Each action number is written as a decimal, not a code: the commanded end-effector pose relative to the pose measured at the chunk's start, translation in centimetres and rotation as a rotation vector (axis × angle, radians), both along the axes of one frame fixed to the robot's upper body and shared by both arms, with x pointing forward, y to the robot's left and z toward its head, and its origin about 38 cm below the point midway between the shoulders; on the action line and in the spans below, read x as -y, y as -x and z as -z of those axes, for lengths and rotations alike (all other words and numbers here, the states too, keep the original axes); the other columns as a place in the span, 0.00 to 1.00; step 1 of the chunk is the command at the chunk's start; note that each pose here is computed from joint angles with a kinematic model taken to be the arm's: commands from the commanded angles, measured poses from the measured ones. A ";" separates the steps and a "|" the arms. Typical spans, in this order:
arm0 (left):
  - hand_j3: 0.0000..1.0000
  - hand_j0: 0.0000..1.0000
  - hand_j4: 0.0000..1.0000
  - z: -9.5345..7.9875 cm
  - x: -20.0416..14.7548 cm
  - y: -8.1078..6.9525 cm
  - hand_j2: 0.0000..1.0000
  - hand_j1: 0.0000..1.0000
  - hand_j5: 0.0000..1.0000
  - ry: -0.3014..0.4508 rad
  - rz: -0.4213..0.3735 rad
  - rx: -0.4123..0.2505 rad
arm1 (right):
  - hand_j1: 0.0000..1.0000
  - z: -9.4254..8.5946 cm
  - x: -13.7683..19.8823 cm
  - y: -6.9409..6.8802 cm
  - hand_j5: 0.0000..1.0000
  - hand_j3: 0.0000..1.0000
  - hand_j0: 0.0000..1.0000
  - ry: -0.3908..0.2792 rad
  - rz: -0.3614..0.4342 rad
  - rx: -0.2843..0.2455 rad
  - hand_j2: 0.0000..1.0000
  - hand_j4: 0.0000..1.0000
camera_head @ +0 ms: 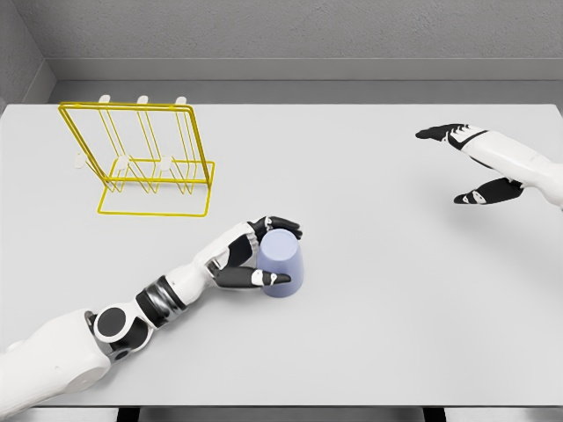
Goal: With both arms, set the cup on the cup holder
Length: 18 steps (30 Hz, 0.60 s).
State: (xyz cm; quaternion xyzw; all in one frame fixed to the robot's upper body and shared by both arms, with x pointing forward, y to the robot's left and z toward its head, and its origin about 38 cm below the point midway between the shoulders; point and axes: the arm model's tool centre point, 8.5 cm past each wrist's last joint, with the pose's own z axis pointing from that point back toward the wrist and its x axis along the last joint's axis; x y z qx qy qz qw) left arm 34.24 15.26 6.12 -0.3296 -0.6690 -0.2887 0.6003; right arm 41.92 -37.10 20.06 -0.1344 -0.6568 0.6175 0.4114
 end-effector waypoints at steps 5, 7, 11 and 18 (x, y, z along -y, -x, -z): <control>0.58 0.58 0.58 -0.1 -0.1 -0.2 0.58 0.58 0.58 0.003 -0.016 0.002 | 1.00 -0.1 0.1 0.0 1.00 1.00 1.00 -0.007 0.002 0.000 1.00 1.00; 0.58 0.58 0.58 -0.2 0.0 -0.2 0.58 0.58 0.58 0.007 -0.013 0.002 | 1.00 -0.1 0.1 0.0 1.00 1.00 1.00 -0.007 0.002 0.000 1.00 1.00; 0.59 0.59 0.59 -0.7 0.4 0.1 0.59 0.59 0.59 0.021 -0.002 0.007 | 1.00 -0.1 0.1 0.0 1.00 1.00 1.00 -0.007 0.002 0.000 1.00 1.00; 0.60 0.60 0.60 -2.1 0.0 -0.3 0.60 0.60 0.60 0.039 -0.007 0.032 | 1.00 -0.1 0.1 0.0 1.00 1.00 1.00 -0.007 0.002 0.000 1.00 1.00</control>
